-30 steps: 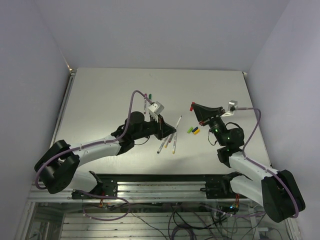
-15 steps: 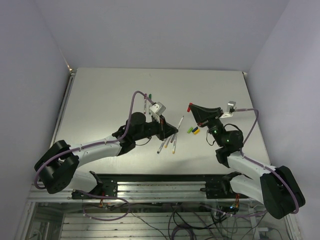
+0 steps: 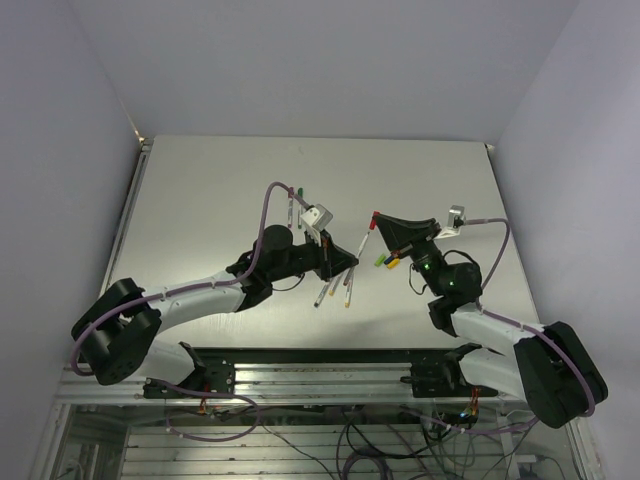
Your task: Insert the pens into the pen caps
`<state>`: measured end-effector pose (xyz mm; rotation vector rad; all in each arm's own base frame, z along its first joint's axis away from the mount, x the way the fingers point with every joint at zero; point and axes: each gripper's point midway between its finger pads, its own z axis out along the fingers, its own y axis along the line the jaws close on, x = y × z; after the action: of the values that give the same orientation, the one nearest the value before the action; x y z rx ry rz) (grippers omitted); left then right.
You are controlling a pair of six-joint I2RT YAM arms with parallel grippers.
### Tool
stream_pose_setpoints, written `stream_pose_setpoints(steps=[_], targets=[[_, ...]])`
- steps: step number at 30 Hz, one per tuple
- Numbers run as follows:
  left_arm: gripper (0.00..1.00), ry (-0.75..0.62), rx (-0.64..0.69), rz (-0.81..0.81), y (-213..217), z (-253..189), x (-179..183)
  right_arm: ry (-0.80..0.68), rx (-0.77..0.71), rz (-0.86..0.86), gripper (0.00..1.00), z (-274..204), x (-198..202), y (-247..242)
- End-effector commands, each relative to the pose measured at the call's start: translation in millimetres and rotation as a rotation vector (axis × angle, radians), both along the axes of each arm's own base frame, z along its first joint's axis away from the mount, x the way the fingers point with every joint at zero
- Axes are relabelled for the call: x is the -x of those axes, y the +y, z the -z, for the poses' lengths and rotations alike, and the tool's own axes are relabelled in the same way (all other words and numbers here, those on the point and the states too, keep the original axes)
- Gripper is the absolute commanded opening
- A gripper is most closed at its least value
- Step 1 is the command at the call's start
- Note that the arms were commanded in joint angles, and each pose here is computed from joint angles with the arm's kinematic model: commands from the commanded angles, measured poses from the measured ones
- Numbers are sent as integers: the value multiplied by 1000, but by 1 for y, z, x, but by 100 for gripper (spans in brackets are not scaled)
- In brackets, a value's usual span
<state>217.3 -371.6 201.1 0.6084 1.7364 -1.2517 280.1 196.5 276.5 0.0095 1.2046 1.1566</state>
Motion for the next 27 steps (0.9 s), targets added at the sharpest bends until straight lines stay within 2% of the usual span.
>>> stream_pose_setpoints(steps=[1,27], targets=[[7,-52,66,5,-8,-25,-3,-29,-16,-8,0,-5,5,1],[7,-73,74,-10,-1,-31,-1,-31,12,0,0,-2,9,3]])
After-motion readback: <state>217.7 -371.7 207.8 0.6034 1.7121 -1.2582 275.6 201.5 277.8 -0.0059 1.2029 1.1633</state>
